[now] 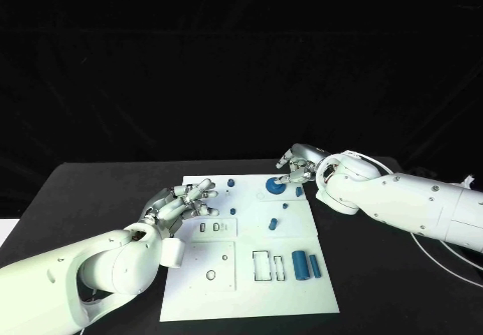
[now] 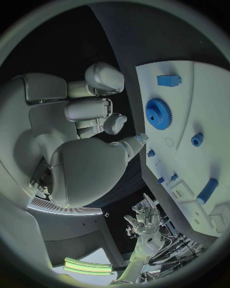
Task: Assemble the parts on the task board
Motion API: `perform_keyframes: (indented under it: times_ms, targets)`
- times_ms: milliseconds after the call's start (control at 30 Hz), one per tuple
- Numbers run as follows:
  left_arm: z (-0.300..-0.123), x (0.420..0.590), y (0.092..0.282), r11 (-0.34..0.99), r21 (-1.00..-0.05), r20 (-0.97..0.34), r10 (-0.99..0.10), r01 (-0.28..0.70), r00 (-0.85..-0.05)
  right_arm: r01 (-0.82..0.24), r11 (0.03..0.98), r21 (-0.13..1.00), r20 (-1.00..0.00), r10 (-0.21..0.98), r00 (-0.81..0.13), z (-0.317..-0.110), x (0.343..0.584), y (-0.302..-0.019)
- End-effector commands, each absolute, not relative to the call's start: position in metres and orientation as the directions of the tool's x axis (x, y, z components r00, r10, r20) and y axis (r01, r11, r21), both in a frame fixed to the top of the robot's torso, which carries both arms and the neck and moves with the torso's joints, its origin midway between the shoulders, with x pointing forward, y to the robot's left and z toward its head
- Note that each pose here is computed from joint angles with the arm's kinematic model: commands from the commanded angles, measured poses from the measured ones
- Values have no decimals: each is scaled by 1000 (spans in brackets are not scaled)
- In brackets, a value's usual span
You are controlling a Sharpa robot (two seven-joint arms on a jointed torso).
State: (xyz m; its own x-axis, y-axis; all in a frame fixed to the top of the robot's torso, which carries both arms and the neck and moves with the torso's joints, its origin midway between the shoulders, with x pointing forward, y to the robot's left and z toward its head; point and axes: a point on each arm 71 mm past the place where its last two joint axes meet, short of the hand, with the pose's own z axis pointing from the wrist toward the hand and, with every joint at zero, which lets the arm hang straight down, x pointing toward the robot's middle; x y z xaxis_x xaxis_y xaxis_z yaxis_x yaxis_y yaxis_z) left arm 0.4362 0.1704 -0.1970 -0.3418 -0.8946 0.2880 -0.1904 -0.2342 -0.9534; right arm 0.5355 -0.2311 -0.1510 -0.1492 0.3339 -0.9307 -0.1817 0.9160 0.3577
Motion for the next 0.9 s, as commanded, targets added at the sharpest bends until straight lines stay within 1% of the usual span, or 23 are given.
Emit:
perform_keyframes:
  times_ms: [33,367,600,900]
  targets:
    - [-196,436,168,-244,-951,299,-883,-191,-360,-159,924,349,-923,310,-226,-158,537,-230]
    - [-196,436,168,-244,-951,299,-883,-191,-360,-173,939,299,-936,252,-246,-163,539,-227]
    - [-196,436,167,-245,-950,301,-882,-192,-362,-180,944,277,-946,235,-224,-166,544,-223]
    - [-196,436,167,-244,-950,300,-883,-194,-361,-157,954,257,-952,221,-214,-170,551,-223]
